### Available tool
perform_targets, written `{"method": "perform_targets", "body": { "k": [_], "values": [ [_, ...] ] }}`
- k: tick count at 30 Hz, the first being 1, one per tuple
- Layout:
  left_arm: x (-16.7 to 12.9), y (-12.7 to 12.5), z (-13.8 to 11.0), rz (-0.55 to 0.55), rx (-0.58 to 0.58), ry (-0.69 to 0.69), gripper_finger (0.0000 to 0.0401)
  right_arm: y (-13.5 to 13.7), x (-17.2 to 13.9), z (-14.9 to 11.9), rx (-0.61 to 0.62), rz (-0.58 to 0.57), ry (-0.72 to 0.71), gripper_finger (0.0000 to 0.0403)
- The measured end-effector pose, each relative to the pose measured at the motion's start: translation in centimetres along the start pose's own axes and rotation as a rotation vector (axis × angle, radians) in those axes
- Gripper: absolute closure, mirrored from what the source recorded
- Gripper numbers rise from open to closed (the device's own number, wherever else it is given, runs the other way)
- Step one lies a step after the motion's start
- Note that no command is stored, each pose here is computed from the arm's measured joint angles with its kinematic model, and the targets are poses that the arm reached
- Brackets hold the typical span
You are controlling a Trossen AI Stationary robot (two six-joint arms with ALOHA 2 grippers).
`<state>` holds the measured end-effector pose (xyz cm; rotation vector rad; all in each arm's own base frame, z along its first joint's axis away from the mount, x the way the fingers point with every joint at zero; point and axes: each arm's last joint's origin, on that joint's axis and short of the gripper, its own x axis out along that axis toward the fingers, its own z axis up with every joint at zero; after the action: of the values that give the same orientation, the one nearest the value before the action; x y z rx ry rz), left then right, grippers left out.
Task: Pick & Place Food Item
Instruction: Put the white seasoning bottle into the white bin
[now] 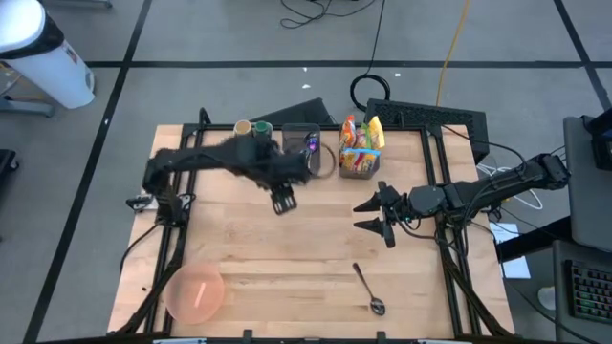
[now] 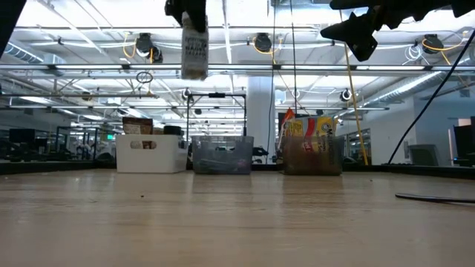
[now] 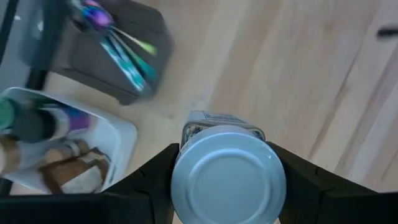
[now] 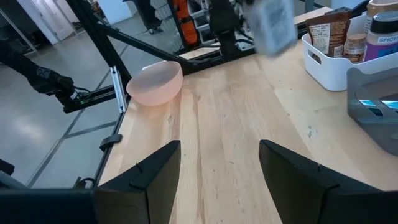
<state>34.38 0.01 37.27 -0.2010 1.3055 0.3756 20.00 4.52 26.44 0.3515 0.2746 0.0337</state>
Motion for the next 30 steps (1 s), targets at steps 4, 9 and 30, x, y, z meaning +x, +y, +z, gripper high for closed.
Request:
{"method": "perform_targets", "body": {
  "k": [4,9,30],
  "values": [
    [-3.1,3.2,-0.9,0.001,-0.098,-0.09,0.0196,0.0,0.0,0.0,0.018,0.0,0.0,0.0193],
    [-6.5,6.9,-2.7,0.038,-0.223,-0.202,0.0196,0.0,0.0,0.0,0.045,-0.001,-0.001,0.0193],
    [0.5,14.0,-3.8,0.19,-0.488,0.046,0.0196,-0.7,-0.1,0.3,0.055,-0.224,-0.106,0.0193]
  ]
}}
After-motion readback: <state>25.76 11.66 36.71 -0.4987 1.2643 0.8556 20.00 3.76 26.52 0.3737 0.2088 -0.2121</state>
